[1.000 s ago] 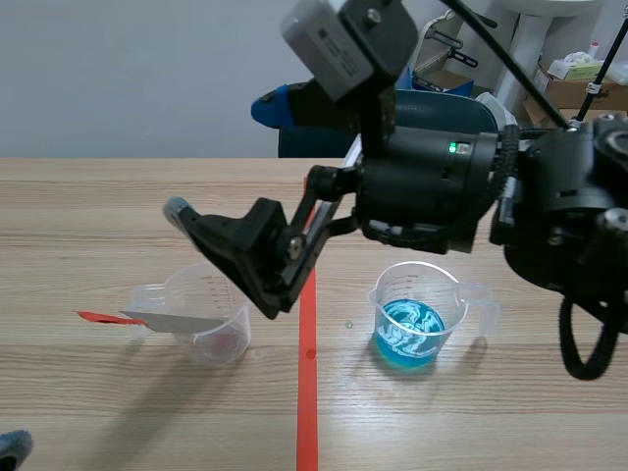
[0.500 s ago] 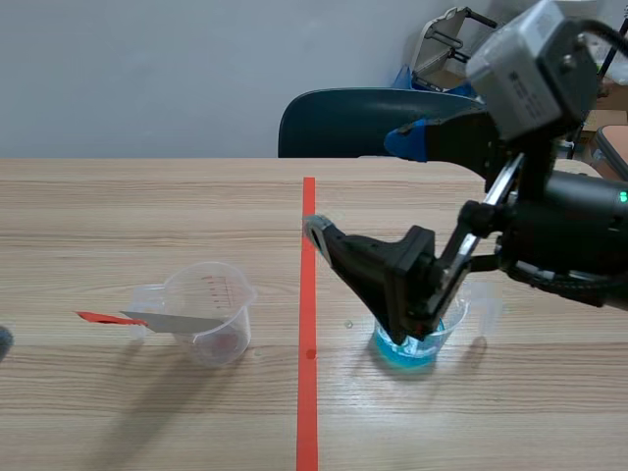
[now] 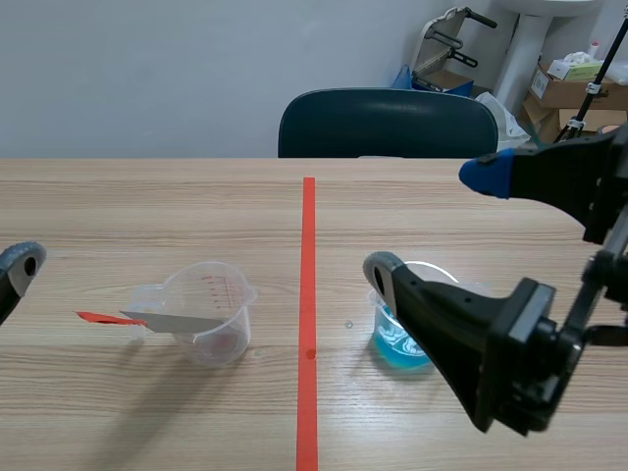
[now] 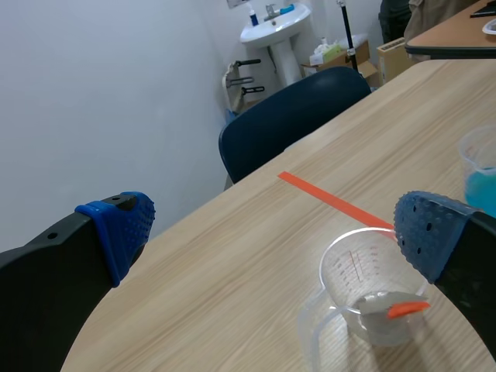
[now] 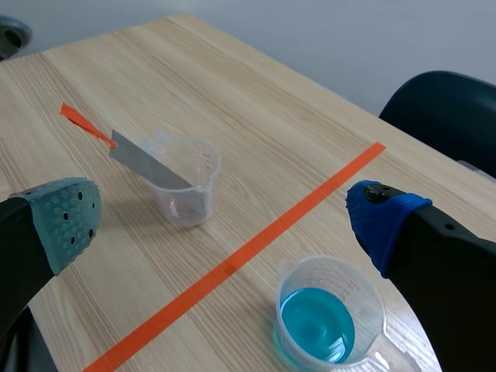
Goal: Do the redox reaction experiment
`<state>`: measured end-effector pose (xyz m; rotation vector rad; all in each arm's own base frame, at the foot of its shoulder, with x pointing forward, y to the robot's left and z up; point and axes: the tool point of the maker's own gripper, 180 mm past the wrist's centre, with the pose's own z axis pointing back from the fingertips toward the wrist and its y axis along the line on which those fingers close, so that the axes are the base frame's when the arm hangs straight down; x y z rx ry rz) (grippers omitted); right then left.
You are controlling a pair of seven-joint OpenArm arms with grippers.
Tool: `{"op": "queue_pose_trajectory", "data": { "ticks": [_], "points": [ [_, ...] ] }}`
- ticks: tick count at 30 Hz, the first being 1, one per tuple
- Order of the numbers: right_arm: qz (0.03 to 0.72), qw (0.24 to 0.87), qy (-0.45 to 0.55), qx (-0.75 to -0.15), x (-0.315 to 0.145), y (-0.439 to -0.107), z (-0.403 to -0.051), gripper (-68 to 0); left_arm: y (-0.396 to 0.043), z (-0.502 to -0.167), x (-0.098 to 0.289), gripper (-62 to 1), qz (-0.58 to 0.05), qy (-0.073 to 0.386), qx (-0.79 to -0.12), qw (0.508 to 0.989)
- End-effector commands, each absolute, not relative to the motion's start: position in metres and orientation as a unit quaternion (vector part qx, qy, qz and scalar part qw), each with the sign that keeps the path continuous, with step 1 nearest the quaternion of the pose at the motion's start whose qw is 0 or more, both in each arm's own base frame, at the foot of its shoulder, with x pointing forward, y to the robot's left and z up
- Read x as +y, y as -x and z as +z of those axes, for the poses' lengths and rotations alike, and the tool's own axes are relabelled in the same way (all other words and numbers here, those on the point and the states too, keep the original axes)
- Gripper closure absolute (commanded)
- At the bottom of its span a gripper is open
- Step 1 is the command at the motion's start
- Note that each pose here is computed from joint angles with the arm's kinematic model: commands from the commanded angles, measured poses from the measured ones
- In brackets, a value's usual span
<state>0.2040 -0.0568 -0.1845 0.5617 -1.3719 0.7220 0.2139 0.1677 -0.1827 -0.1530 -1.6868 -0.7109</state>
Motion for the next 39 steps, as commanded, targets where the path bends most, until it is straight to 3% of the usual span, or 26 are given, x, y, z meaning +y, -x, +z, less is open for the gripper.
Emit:
{"op": "queue_pose_trajectory", "data": {
  "ticks": [1, 10, 18, 30, 39],
  "points": [
    [0.317, 0.669, -0.247, -0.625, -0.06, -0.206, -0.174, -67.9, -0.216, -0.178, 0.167, -62.3, -0.306, 0.065, -0.736, 0.6],
    [0.287, 0.695, -0.206, -0.626, -0.098, -0.206, -0.168, -67.9, -0.229, -0.177, 0.167, -62.3, -0.325, 0.045, -0.731, 0.599],
    [0.273, 0.711, -0.192, -0.618, -0.116, -0.198, -0.171, -67.9, -0.233, -0.172, 0.17, -62.3, -0.296, 0.062, -0.738, 0.604],
    [0.253, 0.718, -0.175, -0.625, -0.127, -0.198, -0.17, -67.9, -0.221, -0.203, 0.184, -62.3, -0.292, 0.054, -0.706, 0.643],
    [0.253, 0.719, -0.174, -0.624, -0.127, -0.198, -0.171, -67.9, -0.194, -0.201, 0.178, -62.3, -0.282, 0.091, -0.718, 0.63]
  ]
}}
